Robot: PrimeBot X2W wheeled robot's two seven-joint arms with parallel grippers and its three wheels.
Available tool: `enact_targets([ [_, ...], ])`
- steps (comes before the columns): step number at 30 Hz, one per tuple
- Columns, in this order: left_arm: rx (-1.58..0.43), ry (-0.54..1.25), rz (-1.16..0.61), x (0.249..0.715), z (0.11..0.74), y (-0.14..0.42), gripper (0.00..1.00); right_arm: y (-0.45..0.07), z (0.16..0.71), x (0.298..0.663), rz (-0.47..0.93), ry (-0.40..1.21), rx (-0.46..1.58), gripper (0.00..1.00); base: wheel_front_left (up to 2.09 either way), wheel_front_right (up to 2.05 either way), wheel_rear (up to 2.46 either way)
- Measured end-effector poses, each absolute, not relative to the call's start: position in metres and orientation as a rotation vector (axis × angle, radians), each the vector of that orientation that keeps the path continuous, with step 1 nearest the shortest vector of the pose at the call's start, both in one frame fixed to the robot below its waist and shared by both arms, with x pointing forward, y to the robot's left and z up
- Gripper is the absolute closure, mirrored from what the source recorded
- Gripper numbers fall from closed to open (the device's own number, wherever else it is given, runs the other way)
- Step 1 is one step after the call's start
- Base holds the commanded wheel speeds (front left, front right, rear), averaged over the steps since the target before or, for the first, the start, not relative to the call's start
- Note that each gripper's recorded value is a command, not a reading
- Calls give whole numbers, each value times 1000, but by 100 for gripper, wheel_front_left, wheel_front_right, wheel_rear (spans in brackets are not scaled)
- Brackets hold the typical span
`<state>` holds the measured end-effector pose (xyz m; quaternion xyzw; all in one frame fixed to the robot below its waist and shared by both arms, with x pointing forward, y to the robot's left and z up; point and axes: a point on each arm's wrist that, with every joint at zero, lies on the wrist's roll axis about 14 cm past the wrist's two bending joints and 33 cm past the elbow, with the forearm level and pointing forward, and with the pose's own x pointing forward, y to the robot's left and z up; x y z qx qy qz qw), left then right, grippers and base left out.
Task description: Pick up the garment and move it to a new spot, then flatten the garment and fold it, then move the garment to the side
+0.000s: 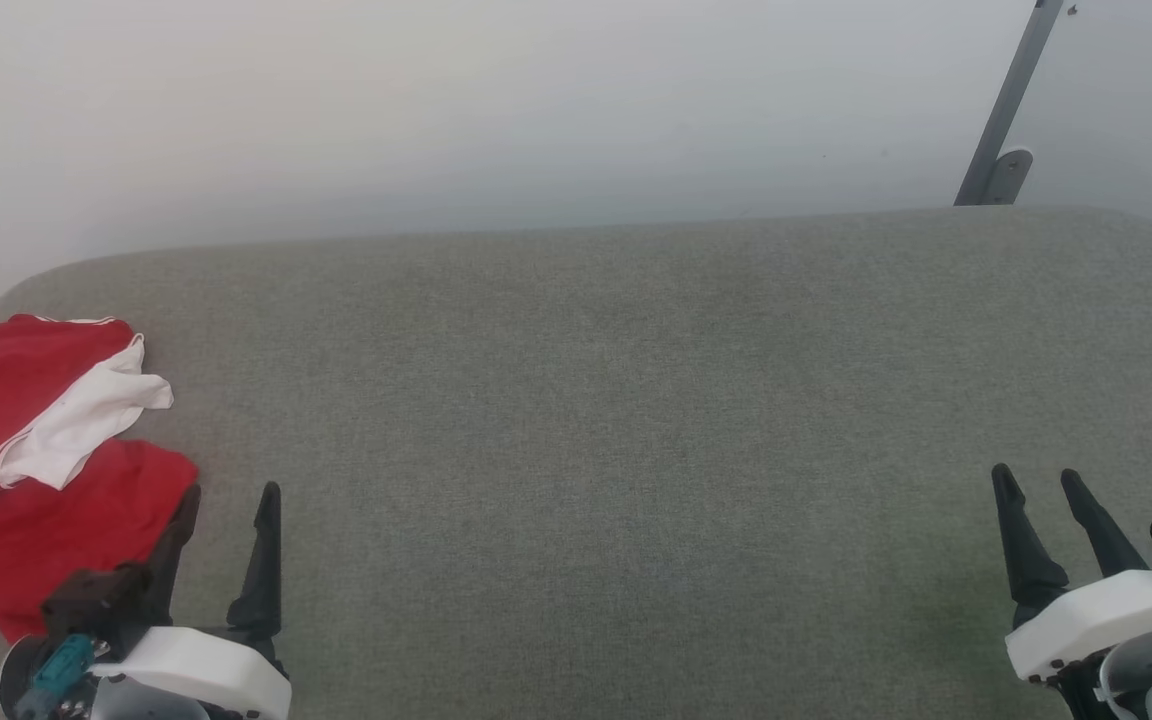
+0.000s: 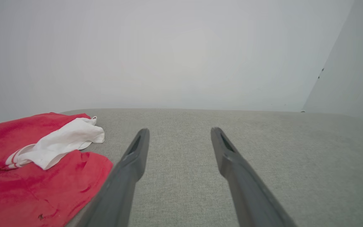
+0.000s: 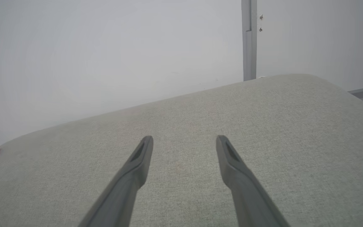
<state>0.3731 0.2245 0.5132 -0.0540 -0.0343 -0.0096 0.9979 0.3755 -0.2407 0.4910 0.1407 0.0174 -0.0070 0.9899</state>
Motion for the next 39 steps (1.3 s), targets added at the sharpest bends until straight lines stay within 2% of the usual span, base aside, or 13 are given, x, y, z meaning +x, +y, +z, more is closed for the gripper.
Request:
enact_targets([
  [24,59,-95,-57,370,517,220,0,-243,501,375,10,-3,126,0,0,0,0],
  [39,55,-96,-55,369,518,221,0,-242,503,376,8,-12,130,0,0,0,0],
])
